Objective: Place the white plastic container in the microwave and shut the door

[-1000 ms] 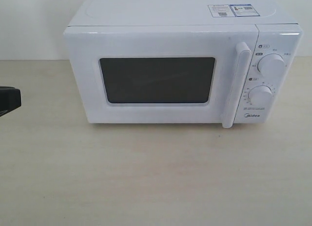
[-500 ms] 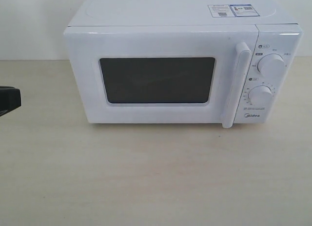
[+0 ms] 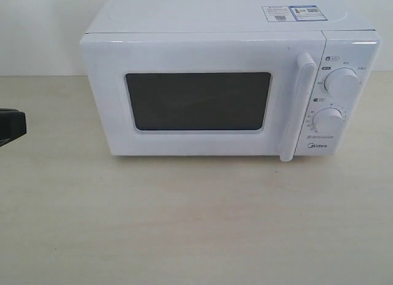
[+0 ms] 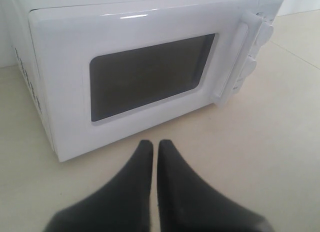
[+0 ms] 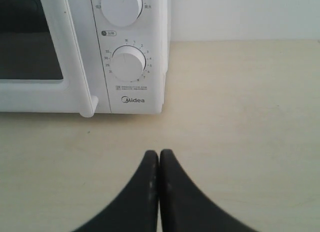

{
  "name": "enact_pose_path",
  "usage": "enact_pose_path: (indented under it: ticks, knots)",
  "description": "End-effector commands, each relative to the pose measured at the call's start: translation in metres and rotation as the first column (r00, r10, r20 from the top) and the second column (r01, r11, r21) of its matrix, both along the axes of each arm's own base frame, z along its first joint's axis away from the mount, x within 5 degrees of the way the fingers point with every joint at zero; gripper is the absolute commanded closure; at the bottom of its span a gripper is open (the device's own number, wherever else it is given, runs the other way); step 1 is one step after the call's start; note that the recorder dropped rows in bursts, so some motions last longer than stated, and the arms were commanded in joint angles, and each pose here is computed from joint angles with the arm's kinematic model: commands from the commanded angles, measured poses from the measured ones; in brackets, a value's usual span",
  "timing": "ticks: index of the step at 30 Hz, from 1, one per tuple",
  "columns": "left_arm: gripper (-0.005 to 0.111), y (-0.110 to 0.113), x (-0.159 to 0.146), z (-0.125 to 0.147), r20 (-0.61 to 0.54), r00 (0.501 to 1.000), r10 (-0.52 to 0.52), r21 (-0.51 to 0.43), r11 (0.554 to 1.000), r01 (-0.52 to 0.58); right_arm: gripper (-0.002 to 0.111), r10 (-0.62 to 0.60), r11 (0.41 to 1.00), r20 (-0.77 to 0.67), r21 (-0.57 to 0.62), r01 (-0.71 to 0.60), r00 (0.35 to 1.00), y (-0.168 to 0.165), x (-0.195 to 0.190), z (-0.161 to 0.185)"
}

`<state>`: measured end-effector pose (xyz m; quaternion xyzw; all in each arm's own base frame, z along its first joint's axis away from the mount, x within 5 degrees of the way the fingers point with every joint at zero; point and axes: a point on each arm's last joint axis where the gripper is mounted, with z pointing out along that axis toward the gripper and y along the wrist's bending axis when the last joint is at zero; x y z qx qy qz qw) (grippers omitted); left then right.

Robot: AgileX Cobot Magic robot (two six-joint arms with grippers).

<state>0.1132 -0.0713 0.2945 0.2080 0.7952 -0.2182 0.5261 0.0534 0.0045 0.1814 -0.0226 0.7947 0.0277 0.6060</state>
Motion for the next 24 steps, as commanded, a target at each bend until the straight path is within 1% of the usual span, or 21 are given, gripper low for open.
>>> enact_pose_path:
  ticks: [1, 24]
  knots:
    - [0.102, 0.0, -0.0008, -0.0003, 0.004, 1.0, 0.0, -0.003, 1.0, 0.0, 0.109, -0.027, 1.0, 0.009, -0.008, 0.027, 1.0, -0.0016, -0.0001, 0.0005]
    - [0.102, 0.0, -0.0008, -0.0003, 0.004, 1.0, 0.0, -0.003, 1.0, 0.0, 0.109, -0.028, 1.0, 0.007, -0.004, 0.028, 1.0, -0.0016, -0.0001, 0.0004]
